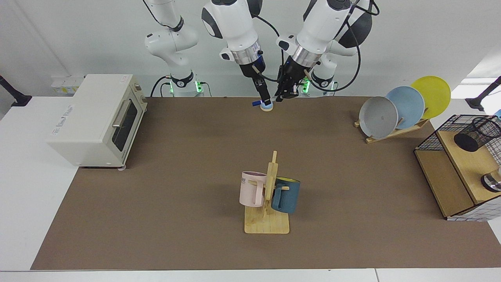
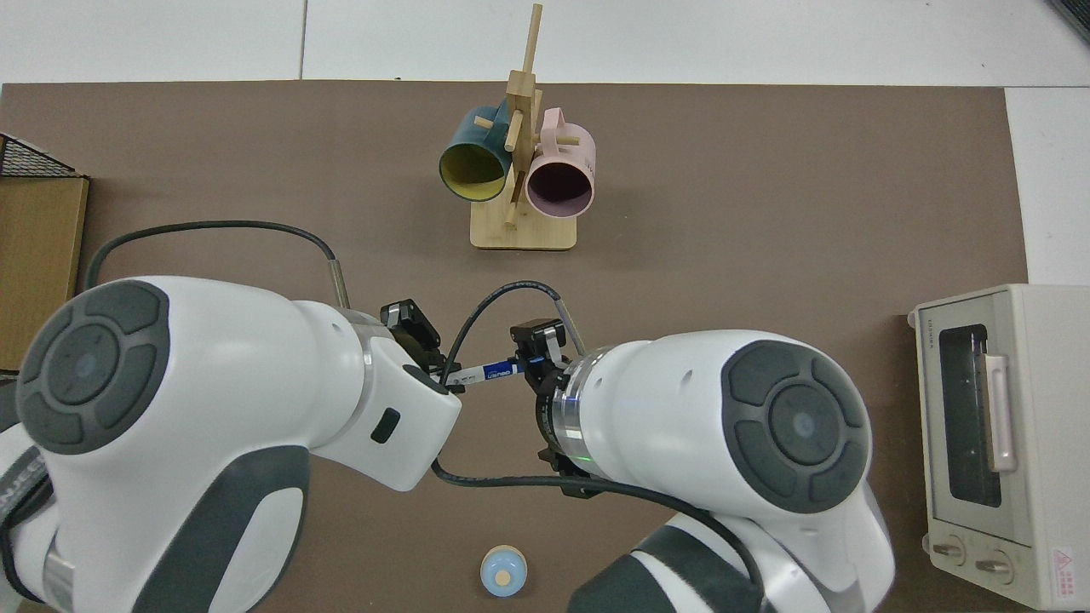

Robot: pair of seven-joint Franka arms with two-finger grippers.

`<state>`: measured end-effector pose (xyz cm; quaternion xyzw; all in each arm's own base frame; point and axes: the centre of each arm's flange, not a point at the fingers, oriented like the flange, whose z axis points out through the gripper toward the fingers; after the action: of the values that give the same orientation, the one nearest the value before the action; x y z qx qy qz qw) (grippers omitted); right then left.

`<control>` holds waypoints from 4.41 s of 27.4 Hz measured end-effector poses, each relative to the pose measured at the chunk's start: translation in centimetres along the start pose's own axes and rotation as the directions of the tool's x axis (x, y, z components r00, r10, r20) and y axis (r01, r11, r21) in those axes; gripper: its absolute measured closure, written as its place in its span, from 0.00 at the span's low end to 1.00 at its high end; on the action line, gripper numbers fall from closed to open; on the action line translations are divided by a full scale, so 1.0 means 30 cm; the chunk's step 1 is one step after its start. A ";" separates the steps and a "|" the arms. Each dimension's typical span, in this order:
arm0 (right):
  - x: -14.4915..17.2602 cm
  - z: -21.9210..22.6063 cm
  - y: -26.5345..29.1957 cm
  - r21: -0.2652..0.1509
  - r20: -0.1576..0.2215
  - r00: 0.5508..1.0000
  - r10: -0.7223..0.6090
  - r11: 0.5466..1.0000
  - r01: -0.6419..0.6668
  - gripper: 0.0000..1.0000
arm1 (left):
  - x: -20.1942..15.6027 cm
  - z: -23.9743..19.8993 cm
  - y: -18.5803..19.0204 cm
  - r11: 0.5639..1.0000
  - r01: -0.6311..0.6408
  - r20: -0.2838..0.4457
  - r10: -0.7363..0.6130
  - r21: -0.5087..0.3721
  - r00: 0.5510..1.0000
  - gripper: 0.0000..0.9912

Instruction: Put markers into pen holder

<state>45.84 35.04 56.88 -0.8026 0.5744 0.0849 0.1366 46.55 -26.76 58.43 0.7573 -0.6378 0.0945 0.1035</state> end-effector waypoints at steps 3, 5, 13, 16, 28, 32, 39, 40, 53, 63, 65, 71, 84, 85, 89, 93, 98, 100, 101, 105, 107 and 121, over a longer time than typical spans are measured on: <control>0.038 -0.010 0.000 -0.018 -0.016 0.998 -0.061 0.998 0.061 0.00 | -0.027 -0.018 -0.018 1.000 0.020 0.000 -0.020 0.006 1.000 0.83; 0.076 -0.021 0.000 -0.034 -0.034 0.993 -0.113 0.993 0.112 0.00 | -0.052 -0.032 -0.032 0.999 0.036 0.010 -0.037 0.009 0.999 0.83; 0.246 -0.122 0.002 -0.065 -0.060 0.946 -0.319 0.947 0.315 0.00 | -0.128 -0.078 -0.065 0.991 0.134 0.064 -0.135 0.018 0.989 0.83; 0.315 -0.172 0.012 -0.083 -0.074 0.907 -0.415 0.909 0.409 0.00 | -0.159 -0.082 -0.071 0.984 0.178 0.096 -0.178 0.013 0.979 0.83; 0.565 -0.257 0.020 -0.205 -0.106 0.643 -0.758 0.650 0.732 0.00 | -0.290 -0.195 -0.125 0.919 0.392 0.154 -0.395 0.052 0.906 0.83; 0.639 -0.277 0.020 -0.263 -0.100 0.519 -0.849 0.526 0.809 0.00 | -0.313 -0.231 -0.131 0.910 0.406 0.185 -0.416 0.086 0.891 0.83; 0.740 -0.301 0.016 -0.301 -0.076 0.379 -0.922 0.384 0.873 0.00 | -0.341 -0.262 -0.139 0.900 0.423 0.208 -0.437 0.109 0.875 0.83; 0.755 -0.301 0.014 -0.302 -0.074 0.372 -0.925 0.376 0.876 0.00 | -0.348 -0.267 -0.141 0.897 0.427 0.208 -0.441 0.110 0.873 0.83; 0.819 -0.368 -0.042 -0.331 -0.061 0.320 -0.946 0.321 0.887 0.00 | -0.446 -0.320 -0.172 0.869 0.481 0.218 -0.495 0.117 0.841 0.83; 0.834 -0.408 -0.108 -0.329 -0.037 0.319 -0.947 0.313 0.891 0.00 | -0.487 -0.337 -0.174 0.865 0.468 0.305 -0.502 0.183 0.809 0.83; 0.837 -0.405 -0.112 -0.329 -0.036 0.320 -0.947 0.314 0.891 0.00 | -0.503 -0.352 -0.175 0.863 0.460 0.336 -0.505 0.209 0.795 0.83; 0.850 -0.412 -0.113 -0.329 -0.041 0.326 -0.945 0.320 0.888 0.00 | -0.575 -0.424 -0.193 0.894 0.354 0.444 -0.445 0.276 0.778 0.83; 0.859 -0.406 -0.098 -0.336 -0.010 0.340 -0.940 0.324 0.885 0.00 | -0.878 -0.610 -0.332 0.977 0.084 0.647 -0.193 0.196 0.737 0.83; 0.859 -0.406 -0.097 -0.336 -0.008 0.341 -0.940 0.324 0.884 0.00 | -0.893 -0.619 -0.344 0.980 0.063 0.662 -0.176 0.191 0.729 0.83; 0.858 -0.405 -0.095 -0.336 -0.003 0.343 -0.939 0.324 0.884 0.00 | -0.929 -0.655 -0.379 0.985 -0.041 0.731 -0.095 0.166 0.676 0.83; 0.858 -0.404 -0.094 -0.334 -0.001 0.344 -0.939 0.325 0.885 0.00 | -0.976 -0.696 -0.406 0.981 -0.121 0.770 -0.040 0.151 0.637 0.83; 0.857 -0.402 -0.086 -0.336 0.013 0.354 -0.935 0.329 0.882 0.00 | -1.079 -0.771 -0.431 0.968 -0.185 0.815 -0.033 0.171 0.579 0.83; 0.854 -0.404 -0.085 -0.336 0.010 0.363 -0.932 0.338 0.879 0.00 | -1.116 -0.794 -0.436 0.964 -0.200 0.825 -0.031 0.173 0.565 0.83; 0.852 -0.406 -0.084 -0.336 0.007 0.367 -0.930 0.343 0.877 0.00 | -1.130 -0.803 -0.438 0.963 -0.210 0.828 -0.026 0.172 0.560 0.83; 0.844 -0.416 -0.081 -0.336 -0.005 0.383 -0.924 0.362 0.869 0.00 | -1.190 -0.834 -0.443 0.957 -0.236 0.839 -0.012 0.167 0.544 0.83; 0.841 -0.423 -0.078 -0.336 -0.011 0.388 -0.922 0.369 0.867 0.00 | -1.212 -0.842 -0.446 0.956 -0.249 0.845 0.001 0.156 0.535 0.83; 0.834 -0.452 -0.063 -0.334 -0.042 0.444 -0.895 0.431 0.838 0.00 | -1.354 -0.805 -0.524 0.953 -0.292 0.875 0.073 0.081 0.479 0.83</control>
<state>55.49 8.82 62.64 -0.9974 0.0708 -0.0087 -0.0100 54.95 20.99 69.89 0.6362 -0.6663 -0.2160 -0.3234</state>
